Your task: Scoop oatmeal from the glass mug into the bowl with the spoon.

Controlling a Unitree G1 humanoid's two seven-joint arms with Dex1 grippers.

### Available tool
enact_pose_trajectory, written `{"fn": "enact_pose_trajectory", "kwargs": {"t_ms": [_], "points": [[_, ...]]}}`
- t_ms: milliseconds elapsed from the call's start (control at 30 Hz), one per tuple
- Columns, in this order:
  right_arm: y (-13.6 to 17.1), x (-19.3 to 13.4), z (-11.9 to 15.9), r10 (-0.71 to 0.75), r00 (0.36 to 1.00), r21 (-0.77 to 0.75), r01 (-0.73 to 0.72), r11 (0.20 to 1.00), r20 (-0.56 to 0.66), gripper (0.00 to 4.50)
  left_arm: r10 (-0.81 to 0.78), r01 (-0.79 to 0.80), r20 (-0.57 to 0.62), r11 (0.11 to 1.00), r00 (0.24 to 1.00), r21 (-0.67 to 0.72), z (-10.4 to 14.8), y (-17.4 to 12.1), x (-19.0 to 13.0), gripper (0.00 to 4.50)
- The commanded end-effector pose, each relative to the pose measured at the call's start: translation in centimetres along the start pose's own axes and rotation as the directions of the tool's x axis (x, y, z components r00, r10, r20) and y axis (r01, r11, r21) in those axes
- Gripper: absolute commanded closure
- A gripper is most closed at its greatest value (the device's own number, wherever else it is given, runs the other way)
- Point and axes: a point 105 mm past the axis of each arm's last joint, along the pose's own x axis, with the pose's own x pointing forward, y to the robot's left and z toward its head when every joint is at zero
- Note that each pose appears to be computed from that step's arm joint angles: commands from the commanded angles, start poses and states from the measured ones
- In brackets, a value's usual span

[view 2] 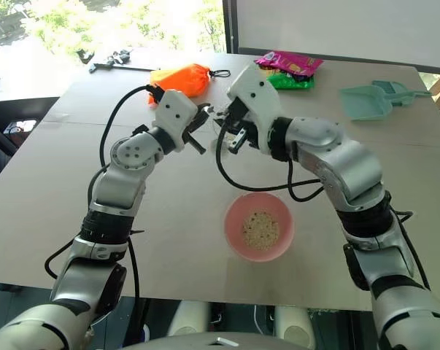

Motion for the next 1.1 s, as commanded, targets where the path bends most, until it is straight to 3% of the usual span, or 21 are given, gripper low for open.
{"fn": "enact_pose_trajectory", "kwargs": {"t_ms": [33,167,433,733,1100], "points": [[-0.2,-0.9,2.3,0.010,0.997,0.137,-0.019,0.990,0.072,4.50,0.024,-0.027,0.079,0.999,0.997,0.033,2.2,0.7,0.2,4.48],[-2.3,-2.0,3.2,-0.045,0.994,0.370,0.006,0.929,0.098,4.50,0.017,-0.018,0.071,1.000,0.997,0.015,1.9,0.4,0.3,4.48],[-4.9,-4.2,3.0,-0.125,0.989,0.600,0.053,0.798,0.079,4.50,-0.025,0.025,0.086,1.000,0.996,-0.001,2.3,-0.5,0.7,4.48],[-6.5,-6.3,1.7,-0.208,0.974,0.724,0.082,0.685,0.085,4.50,-0.133,0.134,0.088,0.991,0.987,-0.004,2.5,-2.2,0.3,4.48],[-4.4,-8.6,0.5,-0.224,0.971,0.838,0.058,0.543,0.079,4.50,-0.237,0.238,0.046,0.971,0.970,-0.017,1.9,-3.5,-0.9,4.48]]}}
